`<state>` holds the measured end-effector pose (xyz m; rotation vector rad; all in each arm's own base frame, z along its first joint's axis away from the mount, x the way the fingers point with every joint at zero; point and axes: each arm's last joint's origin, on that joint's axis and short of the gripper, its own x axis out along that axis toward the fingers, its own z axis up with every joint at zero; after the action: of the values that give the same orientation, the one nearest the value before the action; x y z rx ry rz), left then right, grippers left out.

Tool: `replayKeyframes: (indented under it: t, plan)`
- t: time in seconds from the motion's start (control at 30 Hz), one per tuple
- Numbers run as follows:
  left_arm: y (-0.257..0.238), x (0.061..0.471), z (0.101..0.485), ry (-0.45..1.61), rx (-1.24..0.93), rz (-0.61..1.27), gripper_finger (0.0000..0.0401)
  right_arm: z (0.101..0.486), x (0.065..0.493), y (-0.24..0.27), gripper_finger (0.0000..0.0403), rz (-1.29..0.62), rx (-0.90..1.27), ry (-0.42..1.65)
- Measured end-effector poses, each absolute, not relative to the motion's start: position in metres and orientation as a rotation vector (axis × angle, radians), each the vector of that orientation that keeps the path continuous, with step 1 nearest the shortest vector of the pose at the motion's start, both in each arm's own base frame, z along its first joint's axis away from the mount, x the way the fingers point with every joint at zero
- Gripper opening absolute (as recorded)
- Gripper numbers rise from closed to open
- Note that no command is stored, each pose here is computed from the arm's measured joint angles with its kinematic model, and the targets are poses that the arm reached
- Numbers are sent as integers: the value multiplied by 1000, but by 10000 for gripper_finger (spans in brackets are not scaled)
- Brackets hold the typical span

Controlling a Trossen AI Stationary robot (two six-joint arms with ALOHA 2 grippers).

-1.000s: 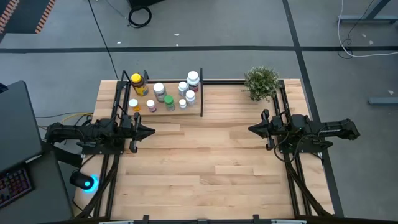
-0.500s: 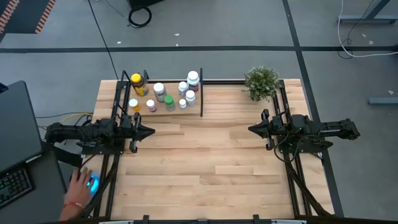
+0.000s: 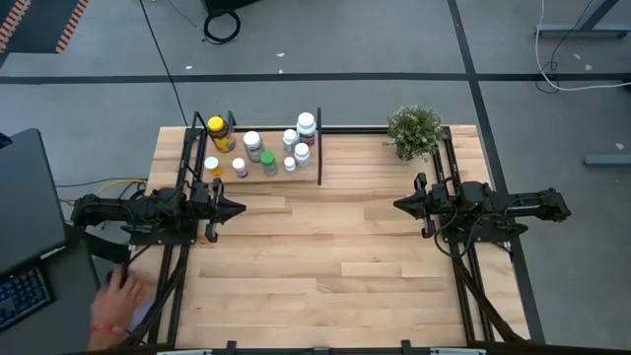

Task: Pick and place medicine bottles onto shelf by color
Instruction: Return To Home Position

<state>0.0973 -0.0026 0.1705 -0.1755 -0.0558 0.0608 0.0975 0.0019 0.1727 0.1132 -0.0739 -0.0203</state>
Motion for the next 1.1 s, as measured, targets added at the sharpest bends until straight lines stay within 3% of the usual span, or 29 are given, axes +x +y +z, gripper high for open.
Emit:
replayKeyframes:
  t: [1.1]
  plan:
    - [-3,97,171,-56,-176,61,40,173,98,2,24,-20,113,-74]
